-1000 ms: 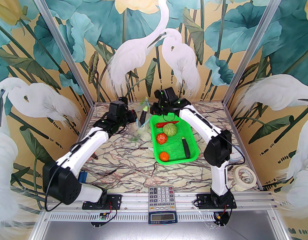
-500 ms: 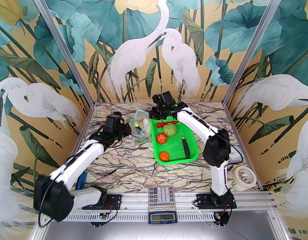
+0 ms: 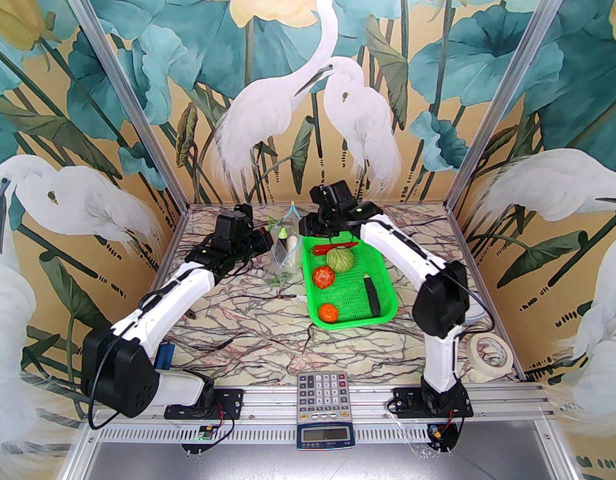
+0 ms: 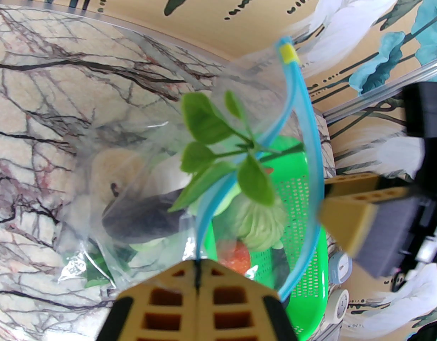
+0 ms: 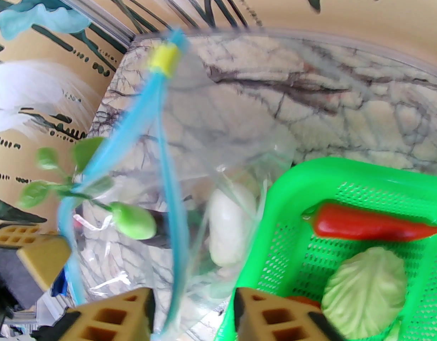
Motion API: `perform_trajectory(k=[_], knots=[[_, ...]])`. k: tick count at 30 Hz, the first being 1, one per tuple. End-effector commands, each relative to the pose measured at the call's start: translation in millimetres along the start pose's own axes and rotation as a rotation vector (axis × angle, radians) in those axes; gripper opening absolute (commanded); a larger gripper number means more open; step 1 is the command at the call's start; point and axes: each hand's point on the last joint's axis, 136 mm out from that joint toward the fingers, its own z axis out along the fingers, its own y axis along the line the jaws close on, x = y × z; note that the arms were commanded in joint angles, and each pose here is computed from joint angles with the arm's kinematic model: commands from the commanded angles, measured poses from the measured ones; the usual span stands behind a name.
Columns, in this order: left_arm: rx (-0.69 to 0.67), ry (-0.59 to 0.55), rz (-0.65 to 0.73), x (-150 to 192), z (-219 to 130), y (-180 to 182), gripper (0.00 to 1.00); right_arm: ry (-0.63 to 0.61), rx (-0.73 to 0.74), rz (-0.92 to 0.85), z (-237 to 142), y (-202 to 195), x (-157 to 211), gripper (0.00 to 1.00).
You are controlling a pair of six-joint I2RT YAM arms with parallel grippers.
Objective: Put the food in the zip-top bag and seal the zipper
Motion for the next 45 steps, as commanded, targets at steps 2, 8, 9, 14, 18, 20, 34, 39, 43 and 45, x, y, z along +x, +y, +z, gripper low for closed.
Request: perform_trajectory(k=[2, 8, 9, 14, 18, 20, 34, 39, 43, 45], knots=[[0.053, -0.003, 0.024, -8, 1, -14, 0.00, -0.150, -0.029, -0.116, -42, 27, -40, 0.46], [0.055, 0.002, 0.027, -9, 2, -15, 0.00, -0.122, -0.072, -0.138, -28, 41, -47, 0.32], [0.058, 0.003, 0.027, -9, 2, -16, 0.00, -0.115, -0.074, -0.141, -25, 43, -46, 0.32], [0.063, 0.005, 0.031, -10, 2, -18, 0.00, -0.074, -0.079, -0.141, -3, 49, -42, 0.40], [0.060, 0.008, 0.034, -10, 2, -18, 0.00, -0.051, -0.072, -0.134, 10, 50, -42, 0.40], [0.060, 0.008, 0.038, -9, 1, -18, 0.00, -0.046, -0.069, -0.126, 16, 49, -42, 0.40], [0.059, 0.024, 0.043, -8, 5, -17, 0.00, -0.037, -0.086, -0.096, 39, 49, -41, 0.35], [0.067, 0.025, 0.046, -9, 6, -19, 0.00, -0.030, -0.088, -0.094, 45, 50, -38, 0.35], [0.070, 0.027, 0.049, -9, 6, -20, 0.00, -0.023, -0.093, -0.090, 49, 52, -37, 0.35], [0.069, 0.027, 0.050, -9, 6, -20, 0.00, -0.020, -0.093, -0.088, 51, 51, -36, 0.34]])
